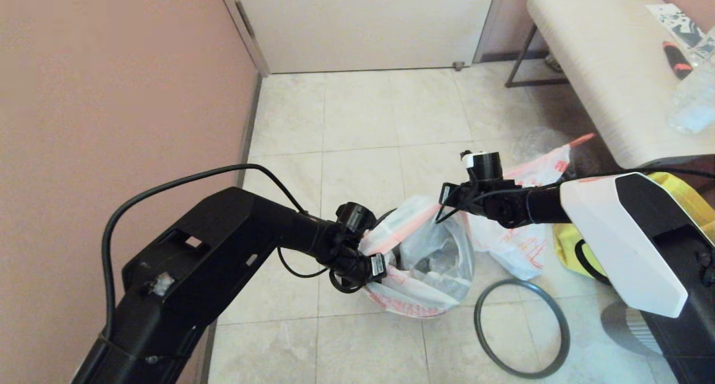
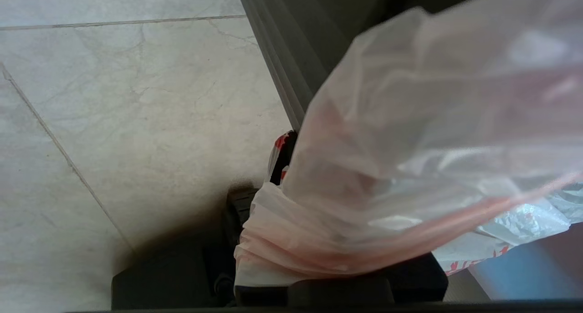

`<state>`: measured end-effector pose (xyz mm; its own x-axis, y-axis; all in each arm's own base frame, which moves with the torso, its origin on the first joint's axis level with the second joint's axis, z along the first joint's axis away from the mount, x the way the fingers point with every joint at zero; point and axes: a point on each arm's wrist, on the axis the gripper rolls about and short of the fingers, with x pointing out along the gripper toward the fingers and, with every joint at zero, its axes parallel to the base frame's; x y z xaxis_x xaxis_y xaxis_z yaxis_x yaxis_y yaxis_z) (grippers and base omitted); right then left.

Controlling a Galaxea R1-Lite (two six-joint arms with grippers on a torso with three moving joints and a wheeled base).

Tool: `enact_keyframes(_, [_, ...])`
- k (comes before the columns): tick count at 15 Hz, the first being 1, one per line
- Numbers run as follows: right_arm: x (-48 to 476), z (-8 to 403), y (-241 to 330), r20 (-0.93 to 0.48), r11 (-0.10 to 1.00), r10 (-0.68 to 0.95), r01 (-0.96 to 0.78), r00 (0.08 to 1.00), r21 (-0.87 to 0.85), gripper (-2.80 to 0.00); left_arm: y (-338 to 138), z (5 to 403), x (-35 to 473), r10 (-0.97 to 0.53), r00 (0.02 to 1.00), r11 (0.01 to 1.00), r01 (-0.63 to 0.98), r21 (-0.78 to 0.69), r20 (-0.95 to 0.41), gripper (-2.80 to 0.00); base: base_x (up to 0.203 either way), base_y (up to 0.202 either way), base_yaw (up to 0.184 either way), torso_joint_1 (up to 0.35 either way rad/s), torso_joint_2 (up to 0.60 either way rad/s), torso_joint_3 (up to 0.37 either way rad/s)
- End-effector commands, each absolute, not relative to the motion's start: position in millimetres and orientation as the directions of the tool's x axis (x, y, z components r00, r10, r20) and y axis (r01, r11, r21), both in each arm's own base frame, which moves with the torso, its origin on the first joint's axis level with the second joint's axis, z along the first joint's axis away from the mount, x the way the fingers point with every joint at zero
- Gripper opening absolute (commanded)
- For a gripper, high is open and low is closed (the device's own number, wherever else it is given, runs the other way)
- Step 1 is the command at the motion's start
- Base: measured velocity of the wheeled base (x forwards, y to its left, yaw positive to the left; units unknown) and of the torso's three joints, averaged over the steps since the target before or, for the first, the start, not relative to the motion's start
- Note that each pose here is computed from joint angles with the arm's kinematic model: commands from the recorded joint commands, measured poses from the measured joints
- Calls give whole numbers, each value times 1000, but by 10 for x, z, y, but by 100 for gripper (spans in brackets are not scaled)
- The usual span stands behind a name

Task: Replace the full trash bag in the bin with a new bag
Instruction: Put the new garbage bag on the trash can

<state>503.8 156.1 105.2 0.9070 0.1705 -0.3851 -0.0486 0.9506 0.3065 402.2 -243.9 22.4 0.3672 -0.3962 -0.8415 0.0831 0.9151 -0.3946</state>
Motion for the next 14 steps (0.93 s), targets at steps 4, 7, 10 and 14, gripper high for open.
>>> enact_keyframes(4, [4795,1343,1775,-437,952,212,-85,874,293,-280,-2454,291,3999,-408,374,910,91,-405,-833,-280,0,0,0,0,0,0])
enact_keyframes(7, [4816,1247,1797,-452,960,212,-98,866,262,0,-2451,311,3989,-416,374,906,96,-412,-829,-280,0,0,0,0,0,0])
enact_keyframes(10, [4717,1423,1799,-446,955,219,-97,868,280,0,-2453,316,3992,-420,374,904,97,-416,-827,-280,0,0,0,0,0,0])
enact_keyframes(14, [4448,1674,1722,-514,953,237,-95,824,288,0,-2454,319,3994,-420,376,905,98,-415,-826,-280,0,0,0,0,0,0])
